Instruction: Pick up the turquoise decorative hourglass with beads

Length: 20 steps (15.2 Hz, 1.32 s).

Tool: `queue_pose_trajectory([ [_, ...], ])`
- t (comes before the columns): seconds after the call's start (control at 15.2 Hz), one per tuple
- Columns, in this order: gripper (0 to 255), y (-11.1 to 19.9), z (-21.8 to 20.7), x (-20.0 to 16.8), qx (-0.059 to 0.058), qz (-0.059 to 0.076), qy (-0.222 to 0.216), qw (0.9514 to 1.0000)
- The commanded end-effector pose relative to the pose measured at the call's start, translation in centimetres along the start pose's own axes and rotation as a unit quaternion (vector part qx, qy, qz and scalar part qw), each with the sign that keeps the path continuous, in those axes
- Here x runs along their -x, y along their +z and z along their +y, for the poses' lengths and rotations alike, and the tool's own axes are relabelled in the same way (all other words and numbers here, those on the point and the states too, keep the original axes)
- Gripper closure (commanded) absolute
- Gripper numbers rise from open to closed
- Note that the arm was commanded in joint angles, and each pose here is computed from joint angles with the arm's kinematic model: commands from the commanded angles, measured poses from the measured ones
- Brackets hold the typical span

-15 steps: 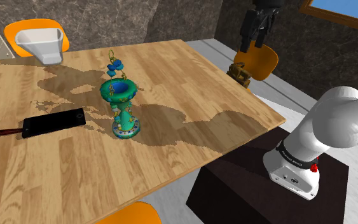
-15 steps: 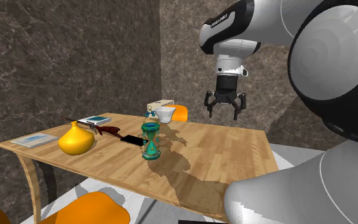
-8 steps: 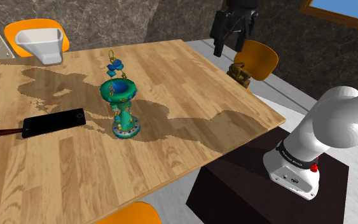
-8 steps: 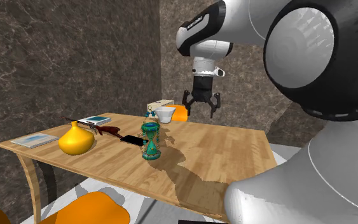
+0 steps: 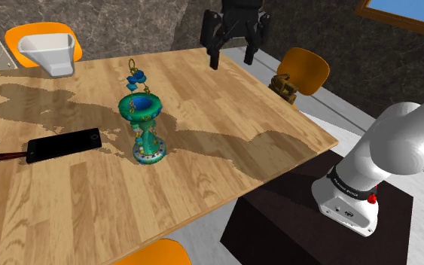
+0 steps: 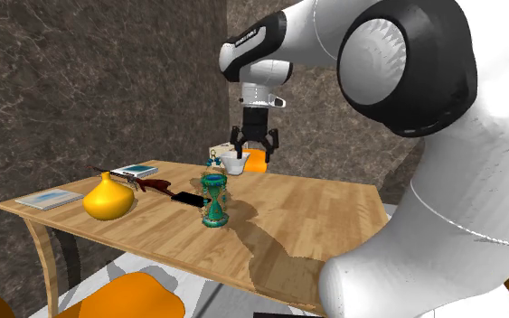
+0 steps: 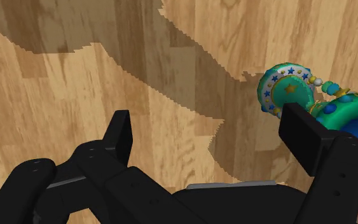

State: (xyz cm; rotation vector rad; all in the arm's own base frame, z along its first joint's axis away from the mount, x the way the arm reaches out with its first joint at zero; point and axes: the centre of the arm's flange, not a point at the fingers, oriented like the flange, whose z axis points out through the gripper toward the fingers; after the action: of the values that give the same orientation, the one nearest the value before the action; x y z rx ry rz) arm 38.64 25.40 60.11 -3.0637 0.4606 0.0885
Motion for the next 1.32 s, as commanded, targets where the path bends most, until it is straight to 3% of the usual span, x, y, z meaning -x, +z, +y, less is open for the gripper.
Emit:
queue_pose_trajectory([
  [0.0,0,0.3,-2.7,-0.4,-0.001,0.003,0.016,0.9999],
  [0.92,0,0.9,-20.3,-5.8,0.002,0.023,0.114,0.9932],
  [1.25,0,3.0,-20.6,-6.1,0.002,0.023,0.117,0.9929],
])
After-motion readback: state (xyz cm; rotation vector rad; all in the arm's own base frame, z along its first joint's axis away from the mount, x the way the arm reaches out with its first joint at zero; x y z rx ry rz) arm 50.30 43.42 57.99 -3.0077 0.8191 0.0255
